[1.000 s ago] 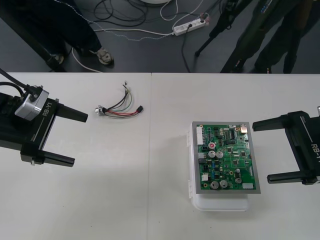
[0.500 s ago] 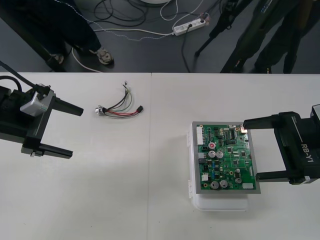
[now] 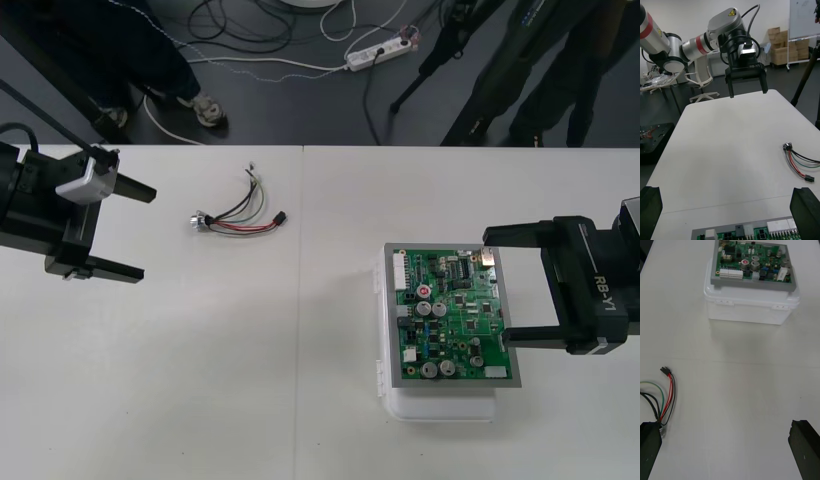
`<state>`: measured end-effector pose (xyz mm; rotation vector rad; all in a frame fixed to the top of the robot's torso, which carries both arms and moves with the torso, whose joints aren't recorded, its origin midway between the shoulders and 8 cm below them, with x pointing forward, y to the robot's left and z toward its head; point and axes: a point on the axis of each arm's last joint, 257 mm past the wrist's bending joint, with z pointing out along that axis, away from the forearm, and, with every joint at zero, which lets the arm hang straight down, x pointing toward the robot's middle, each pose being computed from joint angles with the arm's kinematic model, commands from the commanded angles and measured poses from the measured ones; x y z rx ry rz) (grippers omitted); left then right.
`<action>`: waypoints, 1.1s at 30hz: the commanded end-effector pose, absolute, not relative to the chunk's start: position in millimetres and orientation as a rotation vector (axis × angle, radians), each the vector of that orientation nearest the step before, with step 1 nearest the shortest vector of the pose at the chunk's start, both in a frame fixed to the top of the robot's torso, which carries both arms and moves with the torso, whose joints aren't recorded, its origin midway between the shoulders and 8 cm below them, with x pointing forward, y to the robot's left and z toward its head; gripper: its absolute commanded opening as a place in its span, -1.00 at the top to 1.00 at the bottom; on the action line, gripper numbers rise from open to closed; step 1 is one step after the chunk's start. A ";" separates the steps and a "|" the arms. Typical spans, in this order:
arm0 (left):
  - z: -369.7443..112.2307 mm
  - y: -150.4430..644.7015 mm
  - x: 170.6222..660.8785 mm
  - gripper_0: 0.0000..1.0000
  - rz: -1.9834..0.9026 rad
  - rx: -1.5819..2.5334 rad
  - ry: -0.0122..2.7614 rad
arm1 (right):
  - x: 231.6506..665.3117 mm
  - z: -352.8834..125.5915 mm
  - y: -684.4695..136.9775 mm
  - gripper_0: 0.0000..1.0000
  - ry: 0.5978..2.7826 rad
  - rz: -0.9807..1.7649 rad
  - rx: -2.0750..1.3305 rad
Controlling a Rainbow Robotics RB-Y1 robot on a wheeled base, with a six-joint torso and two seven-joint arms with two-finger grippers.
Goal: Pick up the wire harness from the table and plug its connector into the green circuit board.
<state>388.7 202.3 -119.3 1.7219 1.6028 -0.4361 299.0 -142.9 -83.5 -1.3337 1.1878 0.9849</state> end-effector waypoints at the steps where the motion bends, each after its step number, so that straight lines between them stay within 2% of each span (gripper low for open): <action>1: -105.5 212.6 405.0 -1.00 -0.399 1.726 1.686 | 310.8 -68.9 -146.2 -1.00 1.049 0.873 -1.340; 8: -114.0 219.3 426.3 -1.00 -0.381 1.735 1.730 | 322.6 -73.0 -153.5 -1.00 1.053 0.865 -1.304; 23: -121.0 237.8 464.7 -1.00 -0.070 1.867 1.761 | 348.8 -68.7 -163.6 -1.00 1.066 0.877 -1.235; 33: -127.7 233.5 488.8 -1.00 0.067 1.938 1.769 | 345.6 -58.0 -155.9 -1.00 1.021 0.918 -1.229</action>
